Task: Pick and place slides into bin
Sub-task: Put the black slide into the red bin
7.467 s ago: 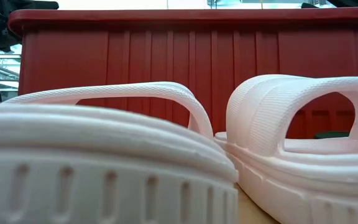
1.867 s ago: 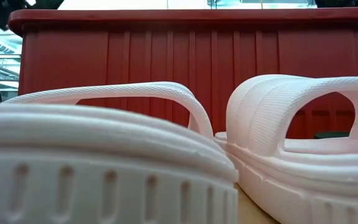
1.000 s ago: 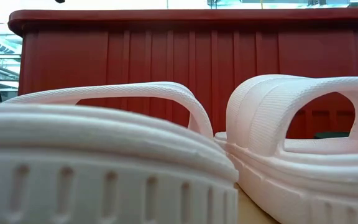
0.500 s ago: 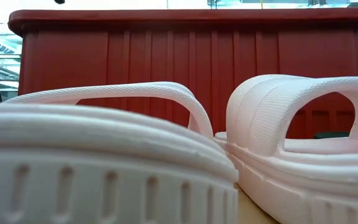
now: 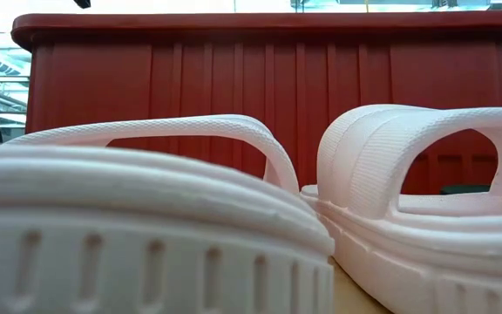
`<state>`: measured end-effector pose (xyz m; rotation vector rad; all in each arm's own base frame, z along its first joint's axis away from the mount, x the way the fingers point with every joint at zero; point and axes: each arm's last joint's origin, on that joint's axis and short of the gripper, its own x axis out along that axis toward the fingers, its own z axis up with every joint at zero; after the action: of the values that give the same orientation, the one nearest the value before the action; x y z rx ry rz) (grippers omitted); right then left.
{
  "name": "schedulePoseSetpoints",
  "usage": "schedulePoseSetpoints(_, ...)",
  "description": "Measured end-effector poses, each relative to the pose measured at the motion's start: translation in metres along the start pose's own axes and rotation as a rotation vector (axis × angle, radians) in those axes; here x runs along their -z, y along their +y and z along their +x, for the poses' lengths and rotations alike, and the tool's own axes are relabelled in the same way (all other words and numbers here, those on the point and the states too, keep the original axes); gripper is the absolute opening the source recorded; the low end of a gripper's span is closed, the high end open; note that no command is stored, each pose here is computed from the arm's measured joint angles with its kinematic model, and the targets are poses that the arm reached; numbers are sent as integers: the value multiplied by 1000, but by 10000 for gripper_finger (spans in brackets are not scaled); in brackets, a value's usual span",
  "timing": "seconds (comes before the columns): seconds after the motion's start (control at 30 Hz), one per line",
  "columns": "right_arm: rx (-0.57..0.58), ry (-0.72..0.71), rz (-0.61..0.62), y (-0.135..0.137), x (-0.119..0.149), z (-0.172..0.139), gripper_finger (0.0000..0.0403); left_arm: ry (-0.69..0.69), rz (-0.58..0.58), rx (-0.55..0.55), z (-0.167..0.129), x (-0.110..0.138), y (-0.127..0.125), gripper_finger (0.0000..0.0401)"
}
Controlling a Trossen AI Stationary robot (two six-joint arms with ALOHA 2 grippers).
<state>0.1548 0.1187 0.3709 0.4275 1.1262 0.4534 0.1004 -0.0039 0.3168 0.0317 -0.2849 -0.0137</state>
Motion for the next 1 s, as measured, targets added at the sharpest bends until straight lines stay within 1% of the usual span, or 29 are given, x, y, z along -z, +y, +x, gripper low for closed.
schedulePoseSetpoints(0.1,3,32,43,-5,9,21,171,18,3,1,0,2,0,198)
schedulePoseSetpoints(0.17,-16,28,78,-9,14,34,171,25,2,1,0,2,0,198)
schedulePoseSetpoints(0.33,-131,-11,148,-18,29,64,171,26,2,2,0,3,0,198)
schedulePoseSetpoints(0.53,-146,35,254,-37,66,99,171,33,5,2,0,3,0,198)
schedulePoseSetpoints(0.67,-227,25,318,-51,85,121,171,54,6,4,0,5,0,198)
schedulePoseSetpoints(0.77,-299,-1,358,-58,94,132,171,60,3,4,0,6,0,198)
schedulePoseSetpoints(0.83,-289,-8,374,-64,101,138,171,65,3,4,0,6,0,198)
schedulePoseSetpoints(1.0,-254,-4,363,-73,114,146,171,79,-1,4,1,8,0,198)
